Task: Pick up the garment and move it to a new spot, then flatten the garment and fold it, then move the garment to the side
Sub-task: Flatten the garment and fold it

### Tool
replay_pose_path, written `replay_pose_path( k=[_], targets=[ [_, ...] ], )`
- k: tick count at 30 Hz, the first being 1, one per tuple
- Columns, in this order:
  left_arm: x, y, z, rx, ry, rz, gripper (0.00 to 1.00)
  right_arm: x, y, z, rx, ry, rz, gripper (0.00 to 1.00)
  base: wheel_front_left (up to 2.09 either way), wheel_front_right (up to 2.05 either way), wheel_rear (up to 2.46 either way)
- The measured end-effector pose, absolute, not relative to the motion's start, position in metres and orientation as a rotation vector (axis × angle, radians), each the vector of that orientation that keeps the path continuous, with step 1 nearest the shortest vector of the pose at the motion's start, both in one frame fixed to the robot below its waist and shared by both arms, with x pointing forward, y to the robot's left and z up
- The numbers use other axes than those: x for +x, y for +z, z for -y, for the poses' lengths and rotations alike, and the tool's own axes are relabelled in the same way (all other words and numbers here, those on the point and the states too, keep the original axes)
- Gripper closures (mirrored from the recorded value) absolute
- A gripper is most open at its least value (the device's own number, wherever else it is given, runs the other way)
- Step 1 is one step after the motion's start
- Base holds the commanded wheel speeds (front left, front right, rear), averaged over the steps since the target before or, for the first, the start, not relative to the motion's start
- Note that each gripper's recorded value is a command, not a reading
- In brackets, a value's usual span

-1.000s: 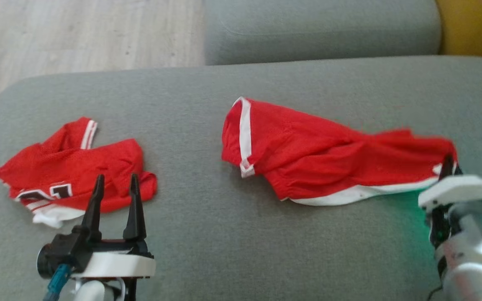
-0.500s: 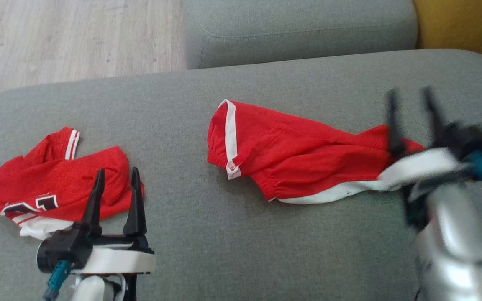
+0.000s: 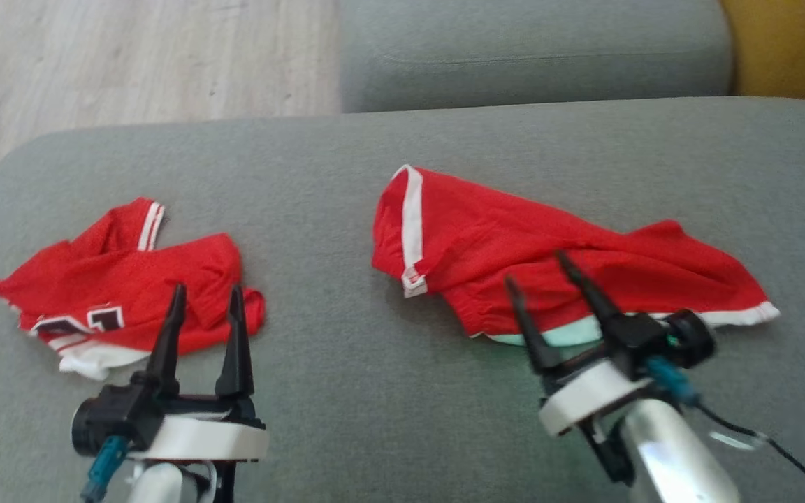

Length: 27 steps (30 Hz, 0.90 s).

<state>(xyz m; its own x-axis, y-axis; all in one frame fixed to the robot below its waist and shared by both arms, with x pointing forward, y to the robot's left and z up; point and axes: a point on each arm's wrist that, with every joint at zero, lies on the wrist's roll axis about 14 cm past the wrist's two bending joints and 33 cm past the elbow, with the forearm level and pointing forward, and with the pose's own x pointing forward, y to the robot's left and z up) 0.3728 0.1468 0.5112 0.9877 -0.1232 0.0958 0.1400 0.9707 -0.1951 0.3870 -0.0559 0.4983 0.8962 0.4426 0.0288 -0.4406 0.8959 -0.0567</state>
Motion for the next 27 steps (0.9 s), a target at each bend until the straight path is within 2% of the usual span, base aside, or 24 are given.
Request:
replay_pose_path(
  k=[8,21,22,23,27],
  targets=[
    [0.365,0.497,-0.161,-0.199,-0.087,0.042,0.00,0.397,0.464,-0.006,-0.216,0.683,-0.082,0.00,0.00,0.00,0.00],
    [0.360,0.488,-0.180,-0.197,-0.022,0.015,0.00,0.412,0.421,-0.046,-0.503,0.893,-0.166,0.00,0.00,0.00,0.00],
    [0.360,0.488,-0.181,-0.202,-0.019,0.014,0.00,0.414,0.420,-0.046,-0.502,0.892,-0.168,0.60,0.00,0.00,0.00],
    [0.359,0.487,-0.182,-0.204,-0.016,0.013,0.00,0.416,0.421,-0.045,-0.492,0.885,-0.168,1.00,0.00,0.00,0.00],
    [0.360,0.487,-0.182,-0.203,-0.009,0.011,0.00,0.433,0.435,-0.039,-0.431,0.829,-0.145,1.00,0.00,0.00,0.00]
  ],
)
